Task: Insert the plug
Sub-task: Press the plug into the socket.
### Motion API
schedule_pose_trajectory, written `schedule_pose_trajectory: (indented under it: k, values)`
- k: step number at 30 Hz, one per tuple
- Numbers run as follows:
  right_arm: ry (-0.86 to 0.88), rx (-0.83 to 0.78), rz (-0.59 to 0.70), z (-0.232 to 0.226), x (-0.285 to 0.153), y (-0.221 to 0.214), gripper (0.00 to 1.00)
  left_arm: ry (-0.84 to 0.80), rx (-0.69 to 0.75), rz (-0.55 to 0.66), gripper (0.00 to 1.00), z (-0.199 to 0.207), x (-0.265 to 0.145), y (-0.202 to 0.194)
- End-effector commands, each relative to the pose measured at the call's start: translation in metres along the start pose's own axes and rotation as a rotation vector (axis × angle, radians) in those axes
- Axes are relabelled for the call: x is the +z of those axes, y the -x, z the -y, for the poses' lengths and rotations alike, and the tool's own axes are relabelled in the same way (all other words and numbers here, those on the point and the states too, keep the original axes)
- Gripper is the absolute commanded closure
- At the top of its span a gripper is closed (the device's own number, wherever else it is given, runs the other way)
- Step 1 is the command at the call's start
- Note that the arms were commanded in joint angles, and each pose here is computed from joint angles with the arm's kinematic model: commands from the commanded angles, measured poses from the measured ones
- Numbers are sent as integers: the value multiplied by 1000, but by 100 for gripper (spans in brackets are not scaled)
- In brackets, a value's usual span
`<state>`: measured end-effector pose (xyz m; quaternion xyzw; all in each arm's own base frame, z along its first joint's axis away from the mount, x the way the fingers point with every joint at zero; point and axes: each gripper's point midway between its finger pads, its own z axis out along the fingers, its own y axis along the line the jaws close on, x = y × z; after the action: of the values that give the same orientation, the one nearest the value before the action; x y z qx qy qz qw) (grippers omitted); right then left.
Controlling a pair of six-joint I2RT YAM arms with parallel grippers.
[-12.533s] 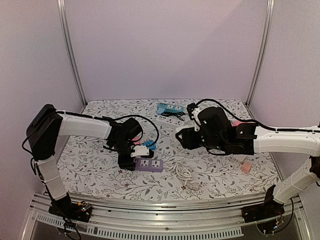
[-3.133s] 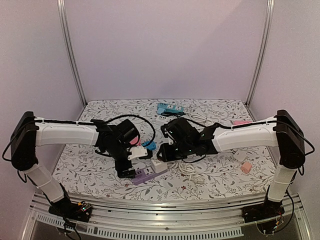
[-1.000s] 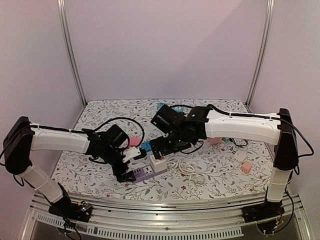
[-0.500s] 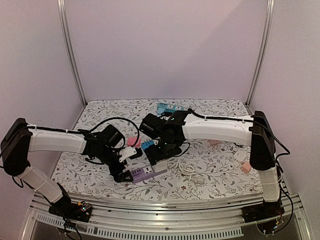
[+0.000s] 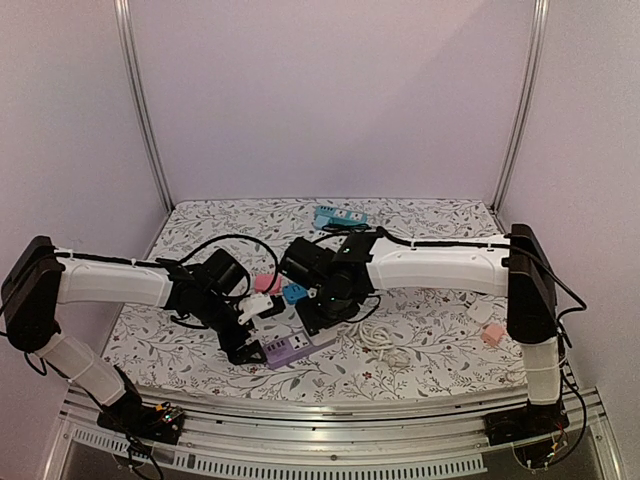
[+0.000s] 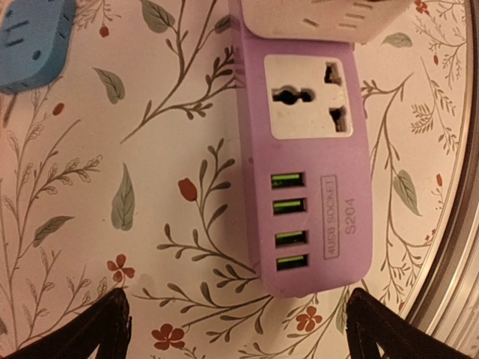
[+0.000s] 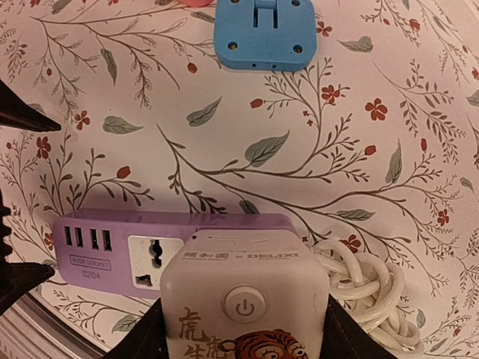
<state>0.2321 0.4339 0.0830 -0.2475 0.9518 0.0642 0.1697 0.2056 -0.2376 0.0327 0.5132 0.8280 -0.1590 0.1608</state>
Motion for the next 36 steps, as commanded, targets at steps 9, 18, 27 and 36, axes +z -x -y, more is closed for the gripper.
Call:
schedule_pose_trajectory:
  k: [9,18,27,36]
  values:
    - [-100,-78,-209,29,72,-106,100,18,-21,17,1,-9,-8,9]
    - [-238,-170,-397,54,109,-140,100,24,-29,4,0,-14,-7,10]
    - [-323,-276,-519,67,124,-159,100,18,-64,6,1,-25,-10,11]
    - [-331,-293,-610,80,153,-186,100,25,-138,24,0,-44,-20,5]
